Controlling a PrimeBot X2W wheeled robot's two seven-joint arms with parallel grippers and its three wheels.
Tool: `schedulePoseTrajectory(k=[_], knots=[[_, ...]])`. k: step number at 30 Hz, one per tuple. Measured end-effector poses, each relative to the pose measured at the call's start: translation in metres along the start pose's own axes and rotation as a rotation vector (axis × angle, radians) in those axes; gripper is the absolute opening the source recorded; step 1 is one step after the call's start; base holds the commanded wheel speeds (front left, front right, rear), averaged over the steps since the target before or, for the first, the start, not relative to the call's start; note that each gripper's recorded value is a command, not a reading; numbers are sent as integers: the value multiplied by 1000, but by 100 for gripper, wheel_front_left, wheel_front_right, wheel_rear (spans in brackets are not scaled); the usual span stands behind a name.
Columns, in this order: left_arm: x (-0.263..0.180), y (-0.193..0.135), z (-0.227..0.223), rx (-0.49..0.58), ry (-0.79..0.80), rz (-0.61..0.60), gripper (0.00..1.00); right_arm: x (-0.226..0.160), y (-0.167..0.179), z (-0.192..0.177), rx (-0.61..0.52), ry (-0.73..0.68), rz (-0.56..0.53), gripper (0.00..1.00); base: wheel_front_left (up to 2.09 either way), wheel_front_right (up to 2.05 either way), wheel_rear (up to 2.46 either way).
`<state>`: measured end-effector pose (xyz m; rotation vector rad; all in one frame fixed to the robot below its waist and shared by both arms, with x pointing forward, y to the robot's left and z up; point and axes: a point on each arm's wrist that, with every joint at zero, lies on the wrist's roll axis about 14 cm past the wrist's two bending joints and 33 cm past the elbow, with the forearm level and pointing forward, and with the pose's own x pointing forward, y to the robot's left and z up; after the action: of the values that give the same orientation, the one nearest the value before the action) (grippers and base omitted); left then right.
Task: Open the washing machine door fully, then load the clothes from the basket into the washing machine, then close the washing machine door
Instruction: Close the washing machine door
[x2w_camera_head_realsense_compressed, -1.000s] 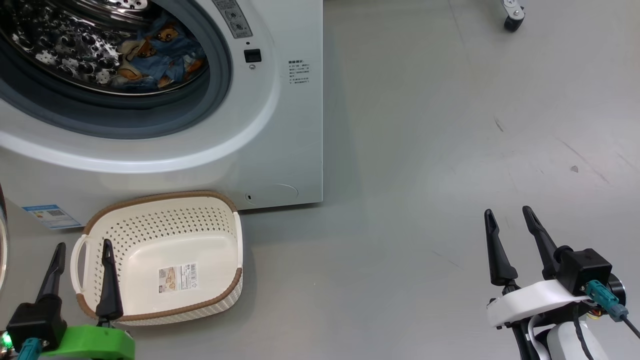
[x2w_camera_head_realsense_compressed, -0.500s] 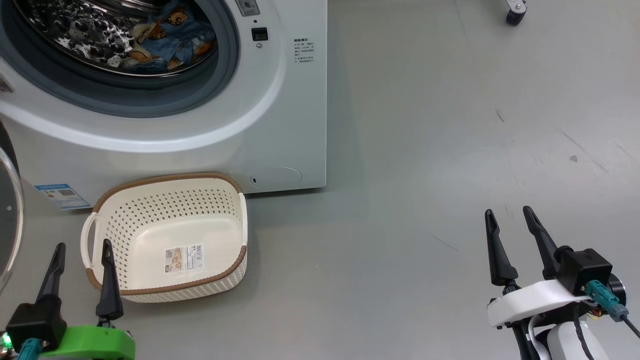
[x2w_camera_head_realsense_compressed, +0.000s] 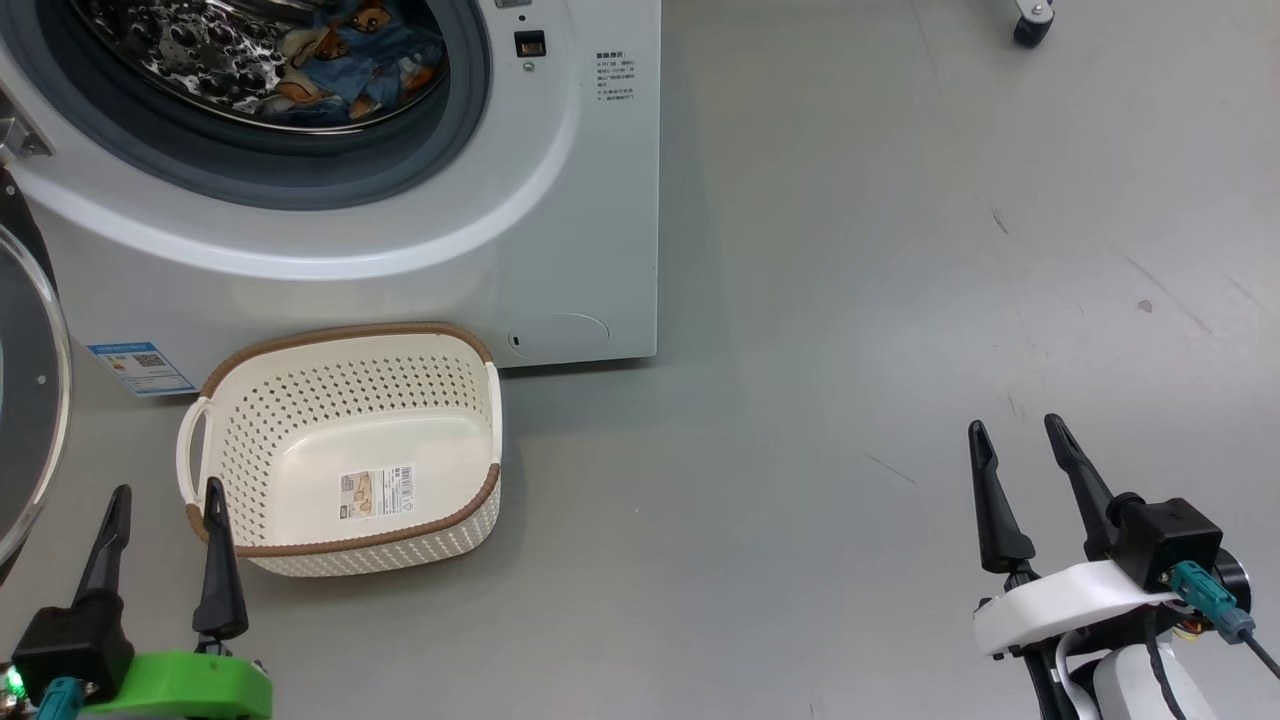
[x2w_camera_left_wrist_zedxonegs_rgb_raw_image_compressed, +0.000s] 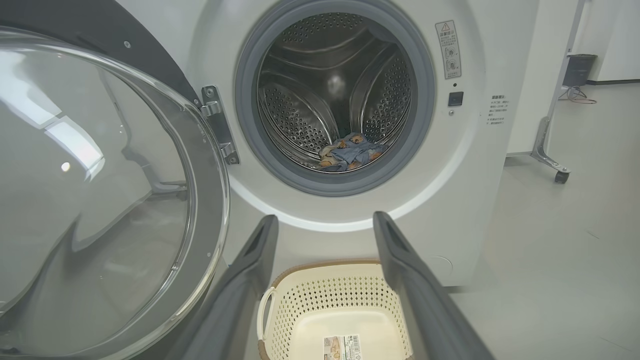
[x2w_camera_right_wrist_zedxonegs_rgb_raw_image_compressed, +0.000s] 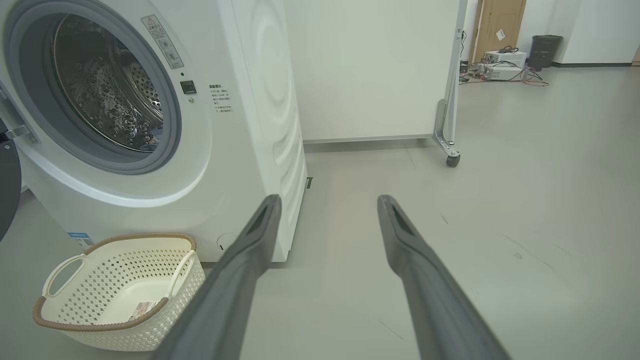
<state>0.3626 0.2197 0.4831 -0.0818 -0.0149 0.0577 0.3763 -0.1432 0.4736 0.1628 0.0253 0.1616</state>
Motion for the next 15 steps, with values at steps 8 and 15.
schedulePoseTrajectory(k=[8,15], knots=[[0,0,2,1,-6,2,100,0,1,0,0,-1,3,100,-10,10,0],[-2,0,3,4,-10,3,100,2,2,1,-1,-4,8,100,0,0,0]])
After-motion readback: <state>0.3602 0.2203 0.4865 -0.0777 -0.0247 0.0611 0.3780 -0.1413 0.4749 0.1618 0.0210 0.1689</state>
